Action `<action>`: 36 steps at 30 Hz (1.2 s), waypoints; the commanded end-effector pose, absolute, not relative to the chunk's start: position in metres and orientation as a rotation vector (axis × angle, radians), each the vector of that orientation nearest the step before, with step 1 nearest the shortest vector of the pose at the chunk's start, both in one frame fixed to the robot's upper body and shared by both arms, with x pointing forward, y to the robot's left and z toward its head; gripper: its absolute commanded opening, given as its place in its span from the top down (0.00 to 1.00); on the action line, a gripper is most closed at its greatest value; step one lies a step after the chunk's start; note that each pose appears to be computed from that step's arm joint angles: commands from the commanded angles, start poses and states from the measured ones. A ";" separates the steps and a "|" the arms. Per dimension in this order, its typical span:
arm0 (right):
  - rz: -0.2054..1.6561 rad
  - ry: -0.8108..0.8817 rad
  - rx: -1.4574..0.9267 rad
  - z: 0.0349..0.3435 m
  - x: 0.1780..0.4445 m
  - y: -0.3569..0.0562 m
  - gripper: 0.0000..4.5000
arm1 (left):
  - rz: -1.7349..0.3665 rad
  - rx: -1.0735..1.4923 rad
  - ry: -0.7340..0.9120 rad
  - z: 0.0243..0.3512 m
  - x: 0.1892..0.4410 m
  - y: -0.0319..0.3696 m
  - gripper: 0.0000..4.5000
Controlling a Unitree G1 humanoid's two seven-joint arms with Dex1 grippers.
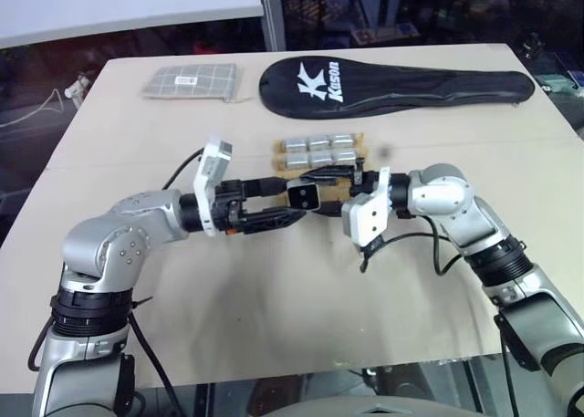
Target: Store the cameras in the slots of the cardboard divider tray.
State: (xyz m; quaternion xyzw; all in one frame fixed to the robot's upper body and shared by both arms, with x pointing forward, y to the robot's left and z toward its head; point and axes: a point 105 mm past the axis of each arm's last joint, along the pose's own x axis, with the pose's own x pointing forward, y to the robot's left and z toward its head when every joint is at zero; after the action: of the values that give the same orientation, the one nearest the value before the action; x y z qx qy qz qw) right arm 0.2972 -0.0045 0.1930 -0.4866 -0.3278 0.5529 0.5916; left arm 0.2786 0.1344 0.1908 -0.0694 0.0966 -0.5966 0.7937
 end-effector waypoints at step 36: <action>1.436 -0.836 -1.279 0.182 0.276 -0.007 0.58 | -1.434 -0.077 0.332 0.199 0.272 0.132 0.85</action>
State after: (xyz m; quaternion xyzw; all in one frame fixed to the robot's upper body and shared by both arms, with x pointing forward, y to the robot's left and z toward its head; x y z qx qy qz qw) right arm 0.2805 -0.0082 0.1833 -0.5153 -0.3416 0.5852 0.5246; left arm 0.2762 0.1330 0.1876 -0.0433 0.1616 -0.6356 0.7536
